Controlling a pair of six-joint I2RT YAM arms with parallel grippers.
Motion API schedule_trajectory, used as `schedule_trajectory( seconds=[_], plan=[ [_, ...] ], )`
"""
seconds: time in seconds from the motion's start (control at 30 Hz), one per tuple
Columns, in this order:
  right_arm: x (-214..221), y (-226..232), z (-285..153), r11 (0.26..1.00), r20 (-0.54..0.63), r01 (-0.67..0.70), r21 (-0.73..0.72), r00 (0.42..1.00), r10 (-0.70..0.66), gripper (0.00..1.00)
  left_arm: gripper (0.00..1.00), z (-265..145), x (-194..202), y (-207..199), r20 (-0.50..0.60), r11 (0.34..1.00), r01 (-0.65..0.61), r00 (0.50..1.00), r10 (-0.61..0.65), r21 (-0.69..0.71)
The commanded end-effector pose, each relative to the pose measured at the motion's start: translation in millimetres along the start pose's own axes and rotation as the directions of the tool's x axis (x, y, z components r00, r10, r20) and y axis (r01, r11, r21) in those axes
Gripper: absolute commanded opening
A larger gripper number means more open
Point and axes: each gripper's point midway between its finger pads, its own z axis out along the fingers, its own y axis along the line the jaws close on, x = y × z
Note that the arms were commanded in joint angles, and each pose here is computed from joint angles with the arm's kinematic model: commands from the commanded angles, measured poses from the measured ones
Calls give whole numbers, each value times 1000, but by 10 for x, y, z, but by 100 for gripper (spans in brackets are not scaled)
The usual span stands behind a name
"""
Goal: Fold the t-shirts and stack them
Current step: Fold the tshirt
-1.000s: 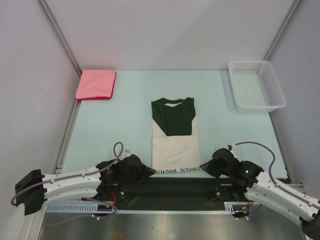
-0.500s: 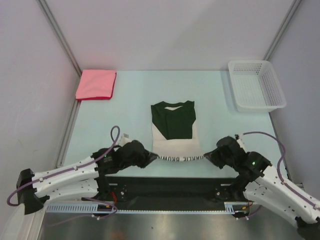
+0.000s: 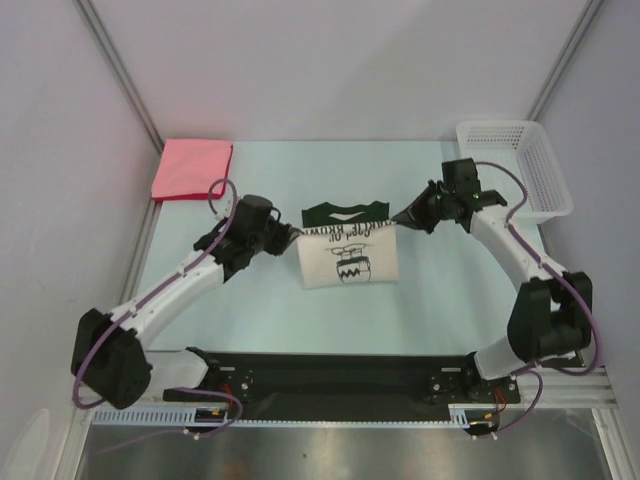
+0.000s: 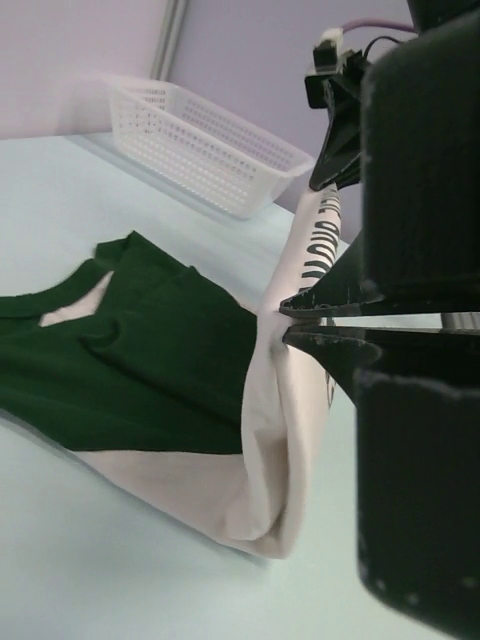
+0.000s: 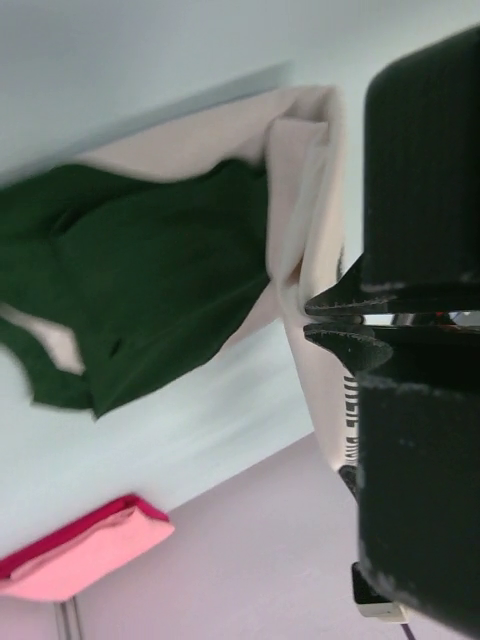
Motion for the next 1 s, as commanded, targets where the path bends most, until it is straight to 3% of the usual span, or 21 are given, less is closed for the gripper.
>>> schedule_trajectory(
  seconds=[0.0,0.1,0.37,0.57,0.97],
  plan=[
    [-396,458,94,986,40,131,-107,991,-128,0,1,173,-271,-436,28,993,-64,998,61,101],
    [-614,662,185,981,41,137,-140,990,-133,0,0,464,-395,-478,17,995,-46,999,45,88],
    [-1033,601,763,990,-21,89,-113,996,-92,0,0,1004,-725,-795,15,995,-10,1000,9,102],
    [-1164,475,1119,992,-83,49,-114,995,-58,0,0,1328,-817,-681,0,999,14,1000,-14,48],
    [-1375,269,1443,996,-92,14,-89,996,-22,0,0,1879,-789,-497,-92,1000,14,996,-13,16]
  ],
)
